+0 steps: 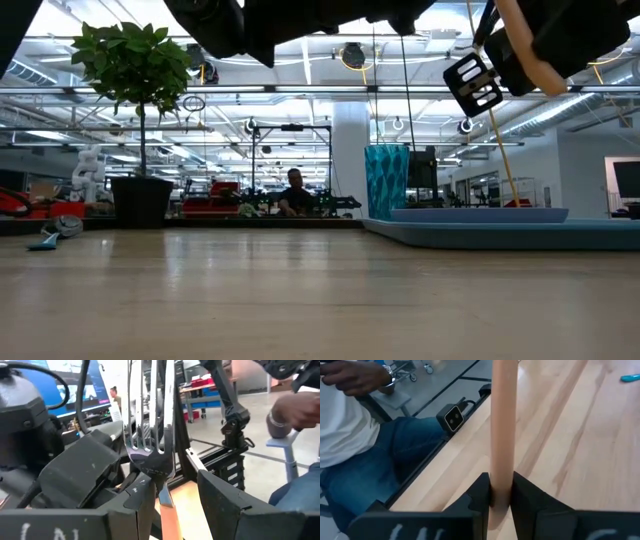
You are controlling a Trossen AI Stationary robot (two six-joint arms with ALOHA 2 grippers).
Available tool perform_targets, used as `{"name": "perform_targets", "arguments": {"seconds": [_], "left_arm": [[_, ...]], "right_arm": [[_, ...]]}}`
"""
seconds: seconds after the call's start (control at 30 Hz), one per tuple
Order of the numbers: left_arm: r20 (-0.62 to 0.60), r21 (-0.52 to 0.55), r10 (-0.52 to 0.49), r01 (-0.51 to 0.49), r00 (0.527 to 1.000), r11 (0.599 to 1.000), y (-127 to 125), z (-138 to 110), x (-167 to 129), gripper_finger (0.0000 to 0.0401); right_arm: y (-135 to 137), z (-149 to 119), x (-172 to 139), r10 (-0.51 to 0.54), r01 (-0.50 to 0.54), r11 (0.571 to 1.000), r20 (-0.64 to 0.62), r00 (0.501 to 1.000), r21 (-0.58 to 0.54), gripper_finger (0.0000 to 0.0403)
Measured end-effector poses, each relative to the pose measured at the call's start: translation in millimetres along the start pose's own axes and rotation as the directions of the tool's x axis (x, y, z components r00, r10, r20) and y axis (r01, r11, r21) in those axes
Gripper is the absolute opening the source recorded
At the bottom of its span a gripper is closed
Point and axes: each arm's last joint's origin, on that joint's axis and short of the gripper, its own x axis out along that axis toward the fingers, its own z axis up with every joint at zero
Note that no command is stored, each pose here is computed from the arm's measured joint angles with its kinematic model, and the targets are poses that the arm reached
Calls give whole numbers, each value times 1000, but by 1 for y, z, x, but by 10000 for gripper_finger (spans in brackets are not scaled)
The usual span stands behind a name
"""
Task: Pick and place plate/cup/fork/spoon on tray
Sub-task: Put the brown fork on the blue table tray under the purple plate
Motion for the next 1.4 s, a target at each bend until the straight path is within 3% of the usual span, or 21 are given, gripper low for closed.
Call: {"name": "perform_targets", "arguments": {"seconds": [0.2,0.63,0.73,1.07,1.4], "left_arm": [[31,29,-30,29,999,999,-1,3,0,134],[32,41,-43,42,999,998,-2,3,0,30],[32,45,-44,43,999,998,-2,3,1,33],[47,22,-50,49,998,999,-4,5,1,99],[57,48,-67,65,996,997,-4,6,1,93]], "right_arm": [[-2,1,-1,6,-6,1000,10,1000,10,42],[-1,2,-1,44,-44,999,16,999,18,42],[-1,2,-2,44,-44,999,16,999,17,42],[0,4,-2,92,-92,996,32,995,3,35],[2,4,-2,146,-145,989,32,989,-18,35]]}}
